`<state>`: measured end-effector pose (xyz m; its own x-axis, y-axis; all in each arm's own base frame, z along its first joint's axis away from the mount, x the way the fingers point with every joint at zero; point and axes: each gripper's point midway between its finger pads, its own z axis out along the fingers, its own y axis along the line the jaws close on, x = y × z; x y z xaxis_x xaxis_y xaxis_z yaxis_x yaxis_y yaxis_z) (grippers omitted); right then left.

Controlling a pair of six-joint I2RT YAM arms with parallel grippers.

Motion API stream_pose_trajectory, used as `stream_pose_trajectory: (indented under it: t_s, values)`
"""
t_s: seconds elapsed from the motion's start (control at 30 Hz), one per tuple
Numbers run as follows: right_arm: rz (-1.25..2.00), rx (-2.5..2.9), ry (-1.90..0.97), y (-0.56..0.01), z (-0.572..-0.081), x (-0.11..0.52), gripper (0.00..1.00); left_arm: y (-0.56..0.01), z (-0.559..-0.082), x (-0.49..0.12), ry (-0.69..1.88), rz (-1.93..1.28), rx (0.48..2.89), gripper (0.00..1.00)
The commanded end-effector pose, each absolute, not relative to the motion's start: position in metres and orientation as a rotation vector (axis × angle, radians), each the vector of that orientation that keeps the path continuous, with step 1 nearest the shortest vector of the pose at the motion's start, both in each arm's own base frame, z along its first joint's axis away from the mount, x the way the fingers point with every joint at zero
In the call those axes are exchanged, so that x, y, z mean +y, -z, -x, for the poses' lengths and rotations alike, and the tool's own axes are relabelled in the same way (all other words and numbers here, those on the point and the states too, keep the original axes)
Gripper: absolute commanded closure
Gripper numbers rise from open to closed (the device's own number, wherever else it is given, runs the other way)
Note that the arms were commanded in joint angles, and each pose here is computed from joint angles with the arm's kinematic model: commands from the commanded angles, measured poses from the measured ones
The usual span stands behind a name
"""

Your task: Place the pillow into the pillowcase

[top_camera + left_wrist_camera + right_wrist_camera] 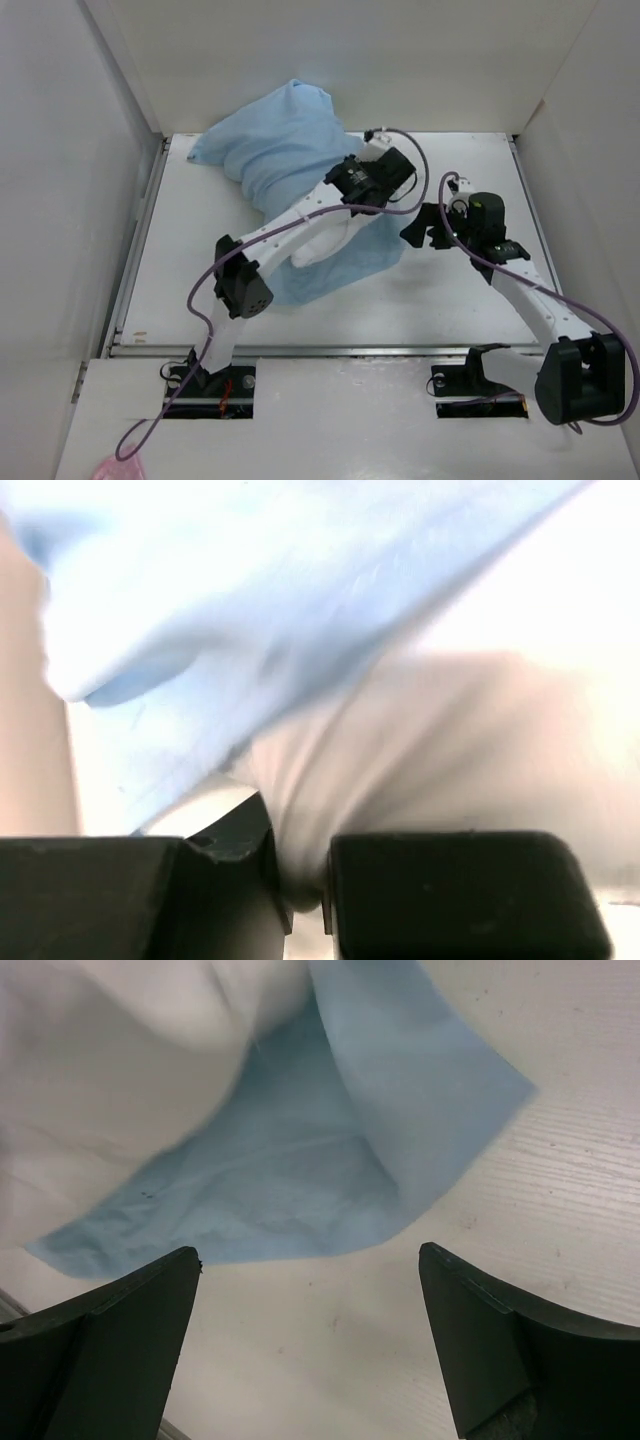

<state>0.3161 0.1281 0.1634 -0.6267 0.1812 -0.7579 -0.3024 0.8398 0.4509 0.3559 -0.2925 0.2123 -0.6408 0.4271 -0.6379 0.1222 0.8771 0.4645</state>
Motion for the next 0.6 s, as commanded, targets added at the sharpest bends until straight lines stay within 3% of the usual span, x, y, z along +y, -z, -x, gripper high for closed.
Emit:
stream_pose_trajectory:
  t_s: [0.0, 0.1, 0.37, 0.47, 0.57]
  values:
    - [0.163, 2.094, -0.681, -0.164, -0.322, 0.136, 0.05, -0.380, -0.384, -0.264, -0.260, -0.045, 1.875, 1.00]
    - [0.173, 2.051, -0.709, -0.179, -0.336, 0.160, 0.07, -0.413, -0.380, -0.261, -0.179, -0.042, 1.808, 1.00]
    - [0.127, 1.981, -0.903, -0.211, -0.370, 0.250, 0.12, -0.423, -0.384, -0.263, -0.192, -0.049, 1.779, 1.00]
    - [-0.005, 1.977, -0.817, -0.209, -0.390, 0.262, 0.04, -0.423, -0.384, -0.263, -0.192, -0.049, 1.779, 1.00]
    - [-0.155, 1.980, -0.729, -0.187, -0.425, 0.258, 0.04, -0.425, -0.382, -0.261, -0.183, -0.039, 1.777, 1.00]
